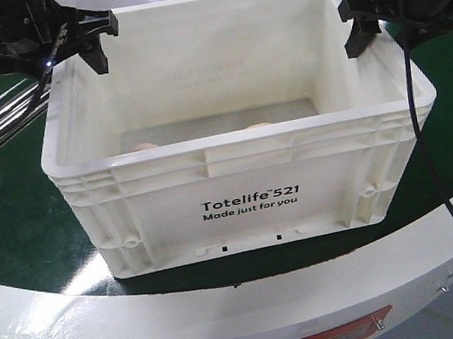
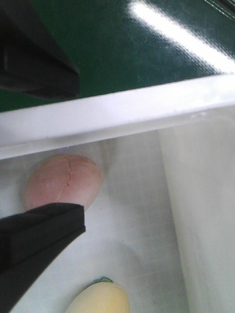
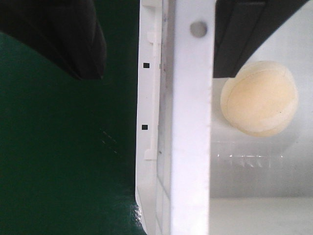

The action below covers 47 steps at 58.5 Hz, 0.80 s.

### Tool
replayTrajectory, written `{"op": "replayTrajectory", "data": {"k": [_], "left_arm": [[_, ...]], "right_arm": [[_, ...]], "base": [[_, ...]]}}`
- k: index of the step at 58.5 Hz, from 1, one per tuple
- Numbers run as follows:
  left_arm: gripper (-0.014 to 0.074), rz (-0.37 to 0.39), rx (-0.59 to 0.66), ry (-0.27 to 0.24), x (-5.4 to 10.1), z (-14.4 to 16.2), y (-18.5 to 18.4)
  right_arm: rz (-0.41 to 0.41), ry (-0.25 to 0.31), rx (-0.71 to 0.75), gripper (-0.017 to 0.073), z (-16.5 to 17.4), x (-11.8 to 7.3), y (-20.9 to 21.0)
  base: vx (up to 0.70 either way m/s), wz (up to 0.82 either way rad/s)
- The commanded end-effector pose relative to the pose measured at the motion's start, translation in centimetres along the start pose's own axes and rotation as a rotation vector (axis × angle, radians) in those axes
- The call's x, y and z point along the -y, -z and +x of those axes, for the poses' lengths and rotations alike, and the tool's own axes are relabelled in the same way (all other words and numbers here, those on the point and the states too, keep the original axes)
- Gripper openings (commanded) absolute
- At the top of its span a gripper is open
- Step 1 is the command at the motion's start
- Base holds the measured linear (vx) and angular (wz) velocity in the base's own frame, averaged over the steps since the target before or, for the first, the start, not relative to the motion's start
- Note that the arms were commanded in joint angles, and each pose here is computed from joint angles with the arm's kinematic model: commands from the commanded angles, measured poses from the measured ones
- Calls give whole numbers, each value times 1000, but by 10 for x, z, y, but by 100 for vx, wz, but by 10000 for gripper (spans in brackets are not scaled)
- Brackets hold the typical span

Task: Place moving items into box and shelve
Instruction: 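Move both grippers over the tote's two short rims, then lower both open grippers to straddle the tote rims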

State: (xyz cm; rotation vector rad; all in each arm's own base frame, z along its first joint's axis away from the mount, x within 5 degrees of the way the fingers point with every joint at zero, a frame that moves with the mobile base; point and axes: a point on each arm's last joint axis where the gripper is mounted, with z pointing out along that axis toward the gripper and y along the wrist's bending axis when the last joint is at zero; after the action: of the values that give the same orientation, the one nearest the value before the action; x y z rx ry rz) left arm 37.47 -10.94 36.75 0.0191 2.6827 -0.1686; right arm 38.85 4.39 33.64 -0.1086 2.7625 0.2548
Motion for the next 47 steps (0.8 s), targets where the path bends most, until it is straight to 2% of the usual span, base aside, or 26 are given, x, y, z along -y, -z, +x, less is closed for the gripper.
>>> {"op": "replayTrajectory", "data": {"k": [1, 12, 21, 28, 47], "left_arm": [[559, 30, 78, -24, 3, -1, 31], [559, 41, 62, -31, 5, 5, 31], [559, 8, -17, -40, -1, 23, 17], [559, -50, -44, -38, -7, 30, 8], [559, -6, -16, -15, -5, 32, 24]], "right_arm": [[-9, 10, 33, 502, 3, -4, 27], [-11, 10, 35, 502, 3, -5, 28], [-9, 13, 45, 502, 4, -5, 33], [-11, 14, 52, 502, 4, -6, 36], [-15, 19, 71, 502, 6, -8, 44]], "base": [[0, 0], [0, 0], [0, 0], [0, 0], [0, 0]]}}
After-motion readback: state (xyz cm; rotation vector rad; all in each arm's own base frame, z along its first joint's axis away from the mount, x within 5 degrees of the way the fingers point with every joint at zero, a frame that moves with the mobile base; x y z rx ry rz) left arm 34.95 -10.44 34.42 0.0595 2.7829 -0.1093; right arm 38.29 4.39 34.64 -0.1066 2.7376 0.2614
